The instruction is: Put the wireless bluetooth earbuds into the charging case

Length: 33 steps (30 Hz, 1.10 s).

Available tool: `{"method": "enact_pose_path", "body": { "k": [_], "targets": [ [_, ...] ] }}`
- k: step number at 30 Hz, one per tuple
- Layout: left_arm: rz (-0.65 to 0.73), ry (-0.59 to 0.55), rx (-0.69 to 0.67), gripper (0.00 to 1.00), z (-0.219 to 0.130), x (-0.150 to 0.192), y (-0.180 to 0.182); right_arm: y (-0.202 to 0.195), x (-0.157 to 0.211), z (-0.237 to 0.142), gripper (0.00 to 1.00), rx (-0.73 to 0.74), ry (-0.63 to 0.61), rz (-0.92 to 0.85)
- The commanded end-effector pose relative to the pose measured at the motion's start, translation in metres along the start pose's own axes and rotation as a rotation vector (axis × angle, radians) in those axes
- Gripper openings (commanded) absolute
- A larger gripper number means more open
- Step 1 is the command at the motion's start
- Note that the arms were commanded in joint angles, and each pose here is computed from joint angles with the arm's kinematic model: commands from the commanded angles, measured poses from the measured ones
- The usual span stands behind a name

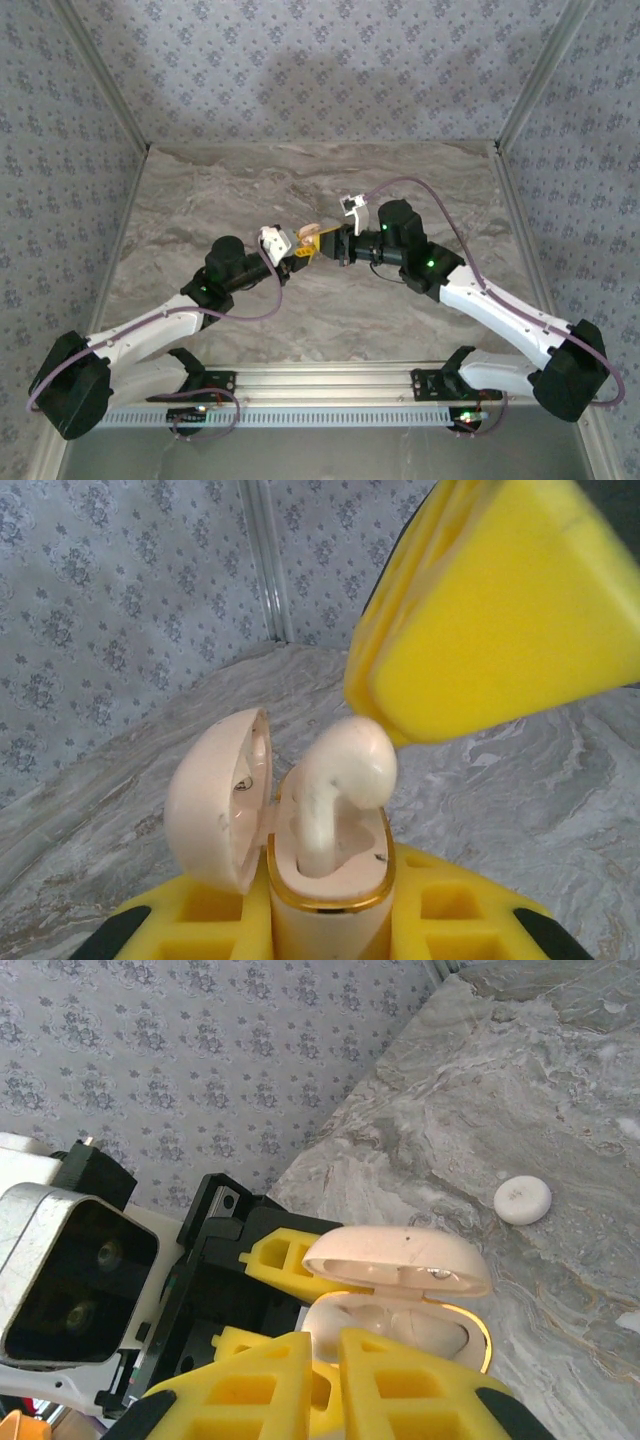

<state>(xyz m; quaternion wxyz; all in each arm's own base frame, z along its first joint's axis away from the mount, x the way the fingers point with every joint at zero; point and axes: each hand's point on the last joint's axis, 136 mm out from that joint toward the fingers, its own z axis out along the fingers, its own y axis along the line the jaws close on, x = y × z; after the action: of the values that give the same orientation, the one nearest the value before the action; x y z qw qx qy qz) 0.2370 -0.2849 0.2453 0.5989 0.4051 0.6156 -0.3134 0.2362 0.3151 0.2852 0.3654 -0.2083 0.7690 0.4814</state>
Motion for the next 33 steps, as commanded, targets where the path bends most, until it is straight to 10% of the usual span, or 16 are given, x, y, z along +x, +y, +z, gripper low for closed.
{"method": "enact_pose_path", "body": {
  "k": [1, 12, 33],
  "targets": [
    [0.045, -0.103, 0.033, 0.12, -0.005, -0.034, -0.007, 0.005, -0.006, 0.003, 0.18, -0.019, -0.003, -0.011],
    [0.046, -0.102, 0.033, 0.12, -0.005, -0.034, -0.007, 0.007, -0.009, -0.002, 0.19, -0.01, -0.009, -0.023],
    [0.051, -0.009, 0.315, 0.13, -0.008, -0.035, -0.051, 0.022, -0.015, -0.08, 0.6, -0.035, 0.136, -0.386]
  ]
}}
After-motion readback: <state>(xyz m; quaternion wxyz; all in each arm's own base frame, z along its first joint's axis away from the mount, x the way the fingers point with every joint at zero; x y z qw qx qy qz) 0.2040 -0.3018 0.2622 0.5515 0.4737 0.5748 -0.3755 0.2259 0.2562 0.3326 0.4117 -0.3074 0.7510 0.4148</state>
